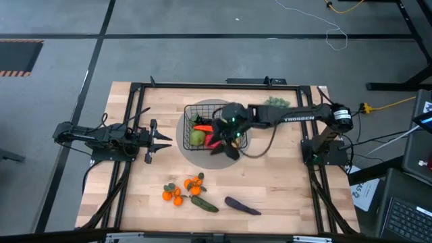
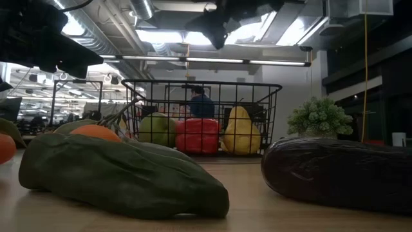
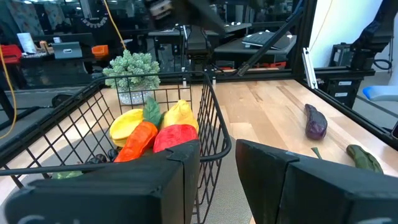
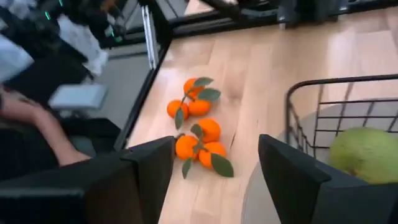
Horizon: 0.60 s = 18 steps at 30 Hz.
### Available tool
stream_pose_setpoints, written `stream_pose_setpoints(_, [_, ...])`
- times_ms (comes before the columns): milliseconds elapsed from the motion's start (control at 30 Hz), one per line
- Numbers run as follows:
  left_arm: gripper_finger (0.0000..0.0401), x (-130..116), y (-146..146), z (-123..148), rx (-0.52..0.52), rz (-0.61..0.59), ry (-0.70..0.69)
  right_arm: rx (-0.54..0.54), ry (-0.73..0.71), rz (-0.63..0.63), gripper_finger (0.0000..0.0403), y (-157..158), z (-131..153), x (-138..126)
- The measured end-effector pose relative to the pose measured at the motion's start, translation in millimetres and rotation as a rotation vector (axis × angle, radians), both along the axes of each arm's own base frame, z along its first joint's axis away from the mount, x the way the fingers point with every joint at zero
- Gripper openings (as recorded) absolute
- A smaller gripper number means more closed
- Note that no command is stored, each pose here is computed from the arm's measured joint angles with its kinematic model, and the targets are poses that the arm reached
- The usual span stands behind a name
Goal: Build produce basket
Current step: Put the right tangerine into the black wire basket
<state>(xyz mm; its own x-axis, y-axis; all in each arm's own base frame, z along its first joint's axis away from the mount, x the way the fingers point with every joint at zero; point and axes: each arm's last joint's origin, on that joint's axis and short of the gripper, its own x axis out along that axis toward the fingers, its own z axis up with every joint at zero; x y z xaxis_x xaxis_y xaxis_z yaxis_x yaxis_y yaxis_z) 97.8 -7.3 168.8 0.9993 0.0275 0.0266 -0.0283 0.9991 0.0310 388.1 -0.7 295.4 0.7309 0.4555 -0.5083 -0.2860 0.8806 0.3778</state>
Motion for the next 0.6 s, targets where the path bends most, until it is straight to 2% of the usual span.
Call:
stream_pose_setpoints(167, [0.0094, 0.0, 0.0, 0.0, 0.000, 0.000, 0.000, -0.182, -0.014, 0.029, 0.0220, 40.4, -17.0, 8.5])
stream_pose_setpoints(333, [0.0094, 0.0, 0.0, 0.1, 0.000, 0.000, 0.000, -0.377, 0.032, 0.107, 0.0220, 69.5, -57.4, 20.4])
stream_pose_setpoints(467, [0.0094, 0.0, 0.0, 0.1, 0.000, 0.000, -0.001, -0.417, 0.075, 0.157, 0.0220, 77.9, -82.5, 28.5])
stream_pose_setpoints(600, [0.0094, 0.0, 0.0, 0.0, 0.000, 0.000, 0.000, -0.427, 0.077, 0.137, 0.0220, 78.1, -89.4, 42.6])
